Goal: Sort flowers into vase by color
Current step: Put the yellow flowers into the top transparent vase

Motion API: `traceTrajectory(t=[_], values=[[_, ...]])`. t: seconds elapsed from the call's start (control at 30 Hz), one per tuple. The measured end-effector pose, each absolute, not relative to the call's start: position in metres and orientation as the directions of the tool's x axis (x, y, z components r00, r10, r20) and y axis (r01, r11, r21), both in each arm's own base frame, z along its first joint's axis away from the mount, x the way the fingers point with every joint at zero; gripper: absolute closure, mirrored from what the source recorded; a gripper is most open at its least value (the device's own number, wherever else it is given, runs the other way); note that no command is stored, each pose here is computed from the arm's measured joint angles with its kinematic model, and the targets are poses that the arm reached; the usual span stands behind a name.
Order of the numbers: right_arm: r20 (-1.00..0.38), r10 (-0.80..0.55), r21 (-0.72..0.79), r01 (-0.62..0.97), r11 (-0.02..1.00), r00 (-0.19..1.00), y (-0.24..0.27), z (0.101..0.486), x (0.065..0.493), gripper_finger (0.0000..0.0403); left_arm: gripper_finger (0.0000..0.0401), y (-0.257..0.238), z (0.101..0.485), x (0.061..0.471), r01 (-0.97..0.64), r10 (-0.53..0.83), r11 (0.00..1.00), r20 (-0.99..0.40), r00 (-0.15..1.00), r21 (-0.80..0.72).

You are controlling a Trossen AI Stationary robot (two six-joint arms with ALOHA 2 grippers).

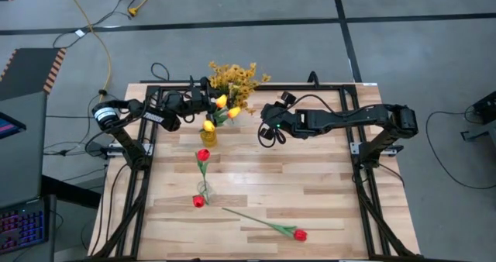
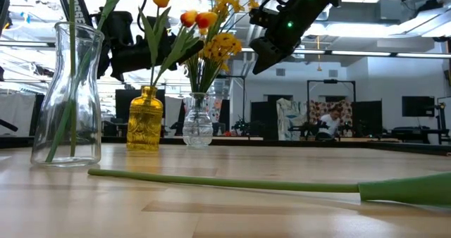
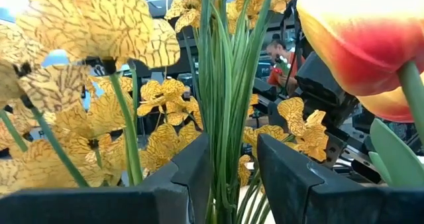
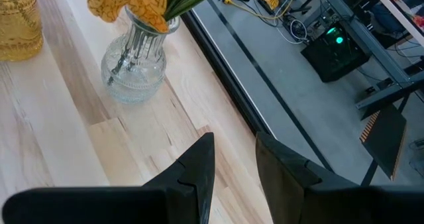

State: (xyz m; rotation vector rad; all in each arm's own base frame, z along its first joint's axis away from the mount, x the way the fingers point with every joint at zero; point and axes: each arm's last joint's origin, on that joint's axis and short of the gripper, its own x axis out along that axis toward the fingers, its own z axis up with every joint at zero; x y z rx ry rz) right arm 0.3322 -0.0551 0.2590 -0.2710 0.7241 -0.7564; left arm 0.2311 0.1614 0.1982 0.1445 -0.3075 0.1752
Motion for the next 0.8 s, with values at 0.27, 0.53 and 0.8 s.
traceTrajectory(t=[0.27,0.53,0.8], values=[[-0.498,-0.706,-0.469,0.529,0.707,0.503,-0.0551,0.259,0.3322,0.0267,0.029,0.1616,0.198,0.2311,-0.198,0.155,0.974,0.311,0.938,0.112],[-0.498,-0.706,-0.469,0.528,0.707,0.503,-0.055,0.259,0.3322,0.0267,0.0352,0.1618,0.198,0.2311,-0.207,0.161,0.971,0.312,0.936,0.12],[-0.498,-0.706,-0.47,0.528,0.707,0.503,-0.0551,0.2589,0.3322,0.0267,0.0397,0.1618,0.198,0.2311,-0.209,0.161,0.97,0.312,0.936,0.126]])
